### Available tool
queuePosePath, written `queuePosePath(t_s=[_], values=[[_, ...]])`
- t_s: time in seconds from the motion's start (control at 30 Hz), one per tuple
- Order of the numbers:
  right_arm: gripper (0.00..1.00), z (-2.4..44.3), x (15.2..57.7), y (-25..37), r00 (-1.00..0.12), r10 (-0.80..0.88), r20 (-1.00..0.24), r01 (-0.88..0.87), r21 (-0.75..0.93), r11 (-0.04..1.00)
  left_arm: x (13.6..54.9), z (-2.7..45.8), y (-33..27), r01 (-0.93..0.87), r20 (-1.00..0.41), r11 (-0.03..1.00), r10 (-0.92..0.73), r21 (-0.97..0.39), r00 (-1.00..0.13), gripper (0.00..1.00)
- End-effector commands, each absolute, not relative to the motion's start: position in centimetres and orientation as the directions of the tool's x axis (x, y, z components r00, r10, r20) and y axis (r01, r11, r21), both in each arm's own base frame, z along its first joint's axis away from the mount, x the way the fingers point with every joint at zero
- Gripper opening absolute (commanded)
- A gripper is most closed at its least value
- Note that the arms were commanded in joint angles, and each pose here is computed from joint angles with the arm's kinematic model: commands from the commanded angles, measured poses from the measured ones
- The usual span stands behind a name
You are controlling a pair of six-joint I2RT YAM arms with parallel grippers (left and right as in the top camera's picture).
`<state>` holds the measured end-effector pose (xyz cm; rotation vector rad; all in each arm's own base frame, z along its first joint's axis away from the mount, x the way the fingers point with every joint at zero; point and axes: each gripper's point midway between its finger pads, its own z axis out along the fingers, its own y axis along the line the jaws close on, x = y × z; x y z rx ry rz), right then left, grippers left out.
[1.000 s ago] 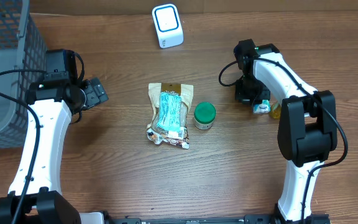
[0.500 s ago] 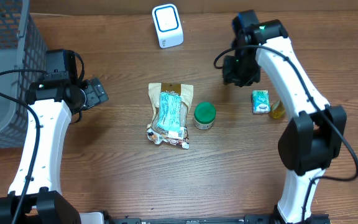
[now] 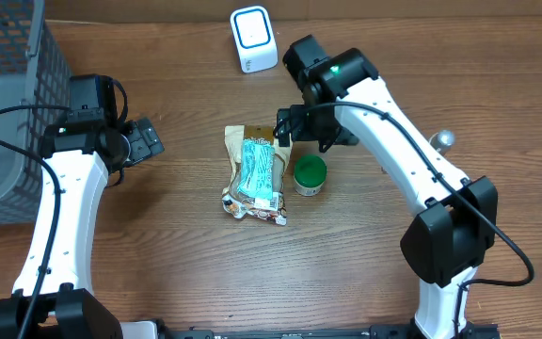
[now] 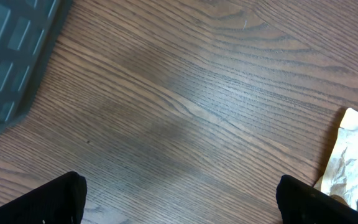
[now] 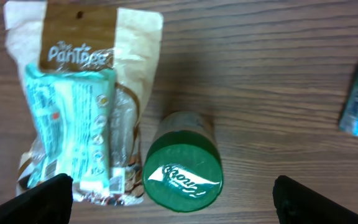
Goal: Scan the item barcode
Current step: 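Move the right gripper over the green-lidded jar and descend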
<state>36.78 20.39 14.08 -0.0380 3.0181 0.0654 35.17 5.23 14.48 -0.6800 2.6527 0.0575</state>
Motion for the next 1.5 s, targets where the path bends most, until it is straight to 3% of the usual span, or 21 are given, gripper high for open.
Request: queuePosePath(t_s=[0.0,1.47], values=[[1.0,14.74,36.96,19.87,-0.985,0.036,-0.17,0.037,-0.001,0.999,35.36,15.21,5.29,-0.459,-0.411,0.887,-0.439,-0.055,-0.799,1.0],[1.0,14.58,36.17,20.46,-0.991,0.03,-0.133,0.026,0.025,0.999,35.36,15.21,5.29,-0.459,-0.411,0.887,-0.439,-0.055,-0.799,1.0]])
